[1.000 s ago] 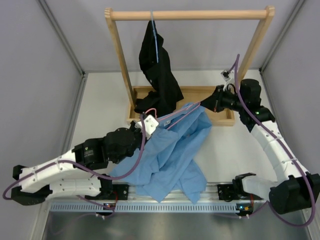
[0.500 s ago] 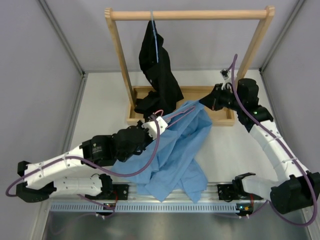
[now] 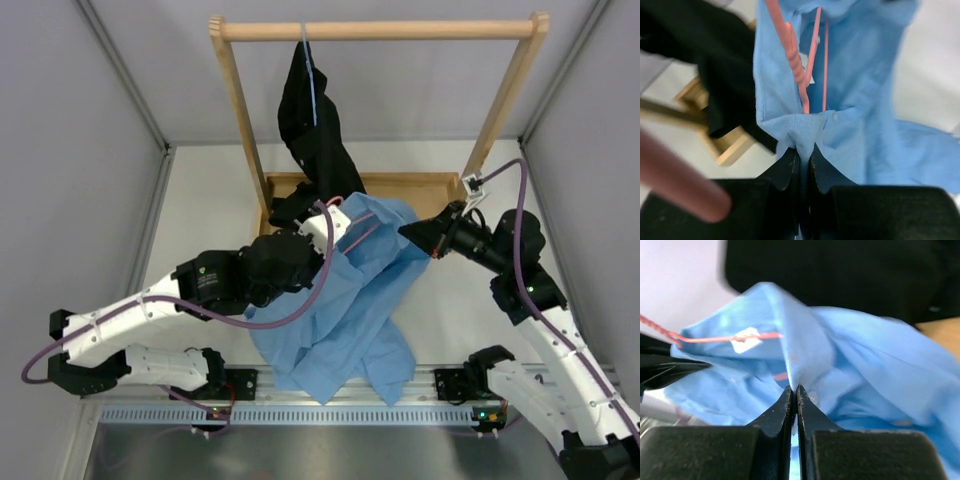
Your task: Place the shirt on the hanger
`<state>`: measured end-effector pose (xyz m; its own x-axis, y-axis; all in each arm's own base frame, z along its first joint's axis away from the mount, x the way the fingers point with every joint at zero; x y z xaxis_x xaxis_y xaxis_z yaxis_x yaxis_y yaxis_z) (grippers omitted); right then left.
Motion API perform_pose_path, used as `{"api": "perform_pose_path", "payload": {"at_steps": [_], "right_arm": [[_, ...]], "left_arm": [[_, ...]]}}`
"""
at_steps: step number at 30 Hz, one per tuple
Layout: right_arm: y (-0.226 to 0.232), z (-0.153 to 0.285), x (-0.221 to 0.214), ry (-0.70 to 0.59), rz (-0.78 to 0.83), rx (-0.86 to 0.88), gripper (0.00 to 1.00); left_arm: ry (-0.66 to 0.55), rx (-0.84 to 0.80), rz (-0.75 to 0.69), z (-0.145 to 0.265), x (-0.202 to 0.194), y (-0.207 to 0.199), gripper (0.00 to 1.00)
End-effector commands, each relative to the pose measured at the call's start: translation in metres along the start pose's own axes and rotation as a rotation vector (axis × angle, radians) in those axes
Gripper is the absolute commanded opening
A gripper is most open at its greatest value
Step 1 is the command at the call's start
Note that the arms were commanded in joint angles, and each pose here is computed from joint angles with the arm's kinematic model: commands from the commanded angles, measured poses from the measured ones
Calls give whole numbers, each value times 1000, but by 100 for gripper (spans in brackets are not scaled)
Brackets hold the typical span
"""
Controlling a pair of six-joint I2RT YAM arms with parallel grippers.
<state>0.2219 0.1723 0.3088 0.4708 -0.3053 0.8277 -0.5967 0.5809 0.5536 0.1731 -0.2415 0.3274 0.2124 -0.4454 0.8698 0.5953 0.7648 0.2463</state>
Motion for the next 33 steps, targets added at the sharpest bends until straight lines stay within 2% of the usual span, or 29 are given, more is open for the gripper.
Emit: {"api": "perform_pose_path", "payload": {"at_steps": [1, 4, 7, 11, 14, 15, 16, 18, 20, 22, 23, 25, 26, 29, 31, 33], "right_arm": [[65, 13, 26, -85, 32, 190, 0], [98, 23, 28, -75, 34, 273, 0], [115, 27, 9, -43, 11, 333, 0], [98, 31, -28, 26, 29, 272, 2], [87, 50, -34, -11, 68, 225, 29], [80, 56, -43, 21, 71, 192, 49], [79, 66, -44, 11, 94, 185, 54], [69, 79, -51, 42, 137, 125, 59], [70, 98, -37, -7, 195, 89, 61], [62, 109, -32, -6, 242, 18, 63], [72, 119, -15, -50, 267, 20, 64], [77, 123, -6, -42, 325, 23, 65], [90, 129, 7, -67, 358, 63, 65], [124, 126, 14, -28, 451, 246, 65], [150, 121, 7, 50, 493, 442, 65], [173, 124, 4, 73, 516, 626, 64]], "left_arm": [[-195, -444, 103, 35, 60, -56, 0], [-278, -591, 146, 55, 85, -71, 0], [-357, -551, 211, 60, 101, -60, 0], [-428, -484, 250, 58, 105, -48, 0], [-436, -471, 230, 55, 99, -47, 0], [-438, -460, 230, 54, 97, -45, 0], [-449, -450, 229, 54, 97, -43, 0], [-460, -446, 208, 54, 91, -42, 0], [-498, -468, 187, 60, 91, -42, 0], [-508, -518, 132, 60, 86, -51, 0], [-509, -537, 119, 61, 84, -54, 0], [-507, -646, 64, 65, 82, -72, 0], [-501, -698, 48, 68, 80, -80, 0], [-481, -858, -3, 73, 74, -107, 0], [-454, -961, -30, 74, 70, -125, 0], [-437, -1008, -43, 72, 70, -135, 0]]}}
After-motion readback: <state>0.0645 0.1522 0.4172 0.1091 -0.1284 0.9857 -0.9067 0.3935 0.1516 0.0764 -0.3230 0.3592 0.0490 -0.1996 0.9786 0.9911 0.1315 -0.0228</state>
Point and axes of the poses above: each gripper's point midway between its finger pads, its own z axis back along the fingers, its own y axis along the line the jaws close on, x = y × z, the point moved 2 cm from there along z, back along the fingers, and after that the axes turned 1 degree about z, right-handed, at the moved point
